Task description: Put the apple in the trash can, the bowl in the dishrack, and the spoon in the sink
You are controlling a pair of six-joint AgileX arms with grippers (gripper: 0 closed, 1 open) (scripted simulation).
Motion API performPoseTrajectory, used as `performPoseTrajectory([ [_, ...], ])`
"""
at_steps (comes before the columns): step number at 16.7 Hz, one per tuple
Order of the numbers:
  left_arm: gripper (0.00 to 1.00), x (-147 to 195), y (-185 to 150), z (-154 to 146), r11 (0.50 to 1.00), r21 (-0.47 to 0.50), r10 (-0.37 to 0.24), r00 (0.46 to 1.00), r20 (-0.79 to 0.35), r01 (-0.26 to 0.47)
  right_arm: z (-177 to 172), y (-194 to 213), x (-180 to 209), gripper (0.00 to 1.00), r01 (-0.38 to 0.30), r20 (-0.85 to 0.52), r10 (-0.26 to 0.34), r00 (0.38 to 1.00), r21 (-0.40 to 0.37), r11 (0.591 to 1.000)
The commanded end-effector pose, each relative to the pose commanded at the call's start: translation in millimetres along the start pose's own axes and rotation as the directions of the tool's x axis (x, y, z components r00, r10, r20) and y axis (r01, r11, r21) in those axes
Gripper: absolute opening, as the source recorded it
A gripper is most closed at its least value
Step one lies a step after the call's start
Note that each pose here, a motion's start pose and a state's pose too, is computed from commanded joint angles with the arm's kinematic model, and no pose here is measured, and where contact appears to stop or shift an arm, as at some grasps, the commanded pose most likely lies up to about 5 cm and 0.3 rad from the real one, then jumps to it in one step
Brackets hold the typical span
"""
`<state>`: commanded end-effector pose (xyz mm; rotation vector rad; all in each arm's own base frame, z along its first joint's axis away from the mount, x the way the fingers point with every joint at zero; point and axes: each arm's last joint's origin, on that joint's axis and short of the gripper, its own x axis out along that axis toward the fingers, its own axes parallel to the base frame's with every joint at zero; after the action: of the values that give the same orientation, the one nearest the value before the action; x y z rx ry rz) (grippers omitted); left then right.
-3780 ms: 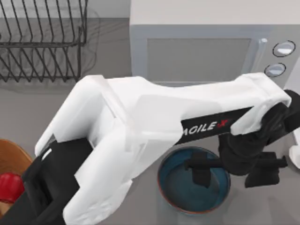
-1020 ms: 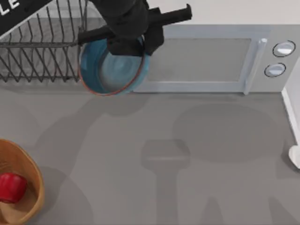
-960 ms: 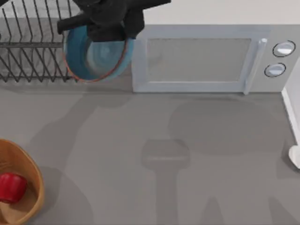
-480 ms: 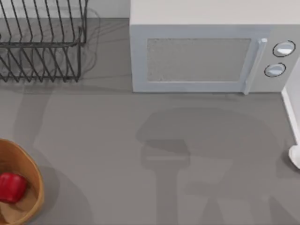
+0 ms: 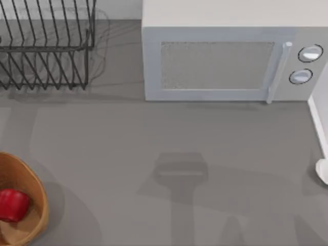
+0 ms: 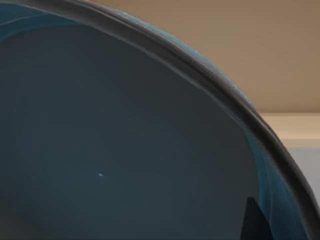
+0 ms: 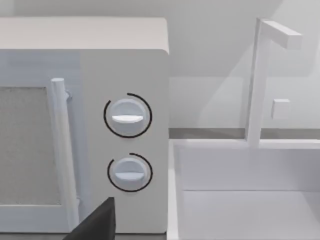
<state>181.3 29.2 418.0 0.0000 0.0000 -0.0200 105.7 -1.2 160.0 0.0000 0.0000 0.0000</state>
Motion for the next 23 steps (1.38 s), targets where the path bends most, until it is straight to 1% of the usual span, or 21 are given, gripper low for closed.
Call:
performPoseTrajectory([
  [4, 0.0, 1, 0, 0, 1.0, 0.0, -0.001, 1.0, -0.001, 0.001, 0, 0, 0, 1.0, 0.0, 0.0, 0.0, 1.0, 0.0, 1.0],
  [6, 0.0, 10, 1, -2, 1.0, 0.0, -0.002, 1.0, 0.0, 0.002, 0, 0, 0, 1.0, 0.0, 0.0, 0.0, 1.0, 0.0, 1.0],
  [8, 0.0, 32, 4, -9, 1.0, -0.001, -0.002, 1.0, -0.002, 0.002, 0, 0, 0, 1.0, 0.0, 0.0, 0.0, 1.0, 0.0, 1.0],
  [10, 0.0, 64, 8, -23, 1.0, -0.002, -0.001, 1.0, -0.006, 0.001, 0, 0, 0, 1.0, 0.0, 0.0, 0.0, 1.0, 0.0, 1.0],
  [13, 0.0, 113, 12, -54, 1.0, -0.001, 0.0, 1.0, 0.004, 0.0, 0, 0, 0, 1.0, 0.0, 0.0, 0.0, 1.0, 0.0, 1.0],
  [17, 0.0, 167, 11, -115, 1.0, -0.001, 0.001, 1.0, 0.006, -0.001, 0, 0, 0, 1.0, 0.0, 0.0, 0.0, 1.0, 0.0, 1.0],
  [21, 0.0, 194, 4, -172, 1.0, 0.001, 0.0, 1.0, 0.014, 0.0, 0, 0, 0, 1.0, 0.0, 0.0, 0.0, 1.0, 0.0, 1.0],
  [23, 0.0, 199, 1, -192, 1.0, 0.0, 0.0, 1.0, 0.006, 0.0, 0, 0, 0, 1.0, 0.0, 0.0, 0.0, 1.0, 0.0, 1.0],
])
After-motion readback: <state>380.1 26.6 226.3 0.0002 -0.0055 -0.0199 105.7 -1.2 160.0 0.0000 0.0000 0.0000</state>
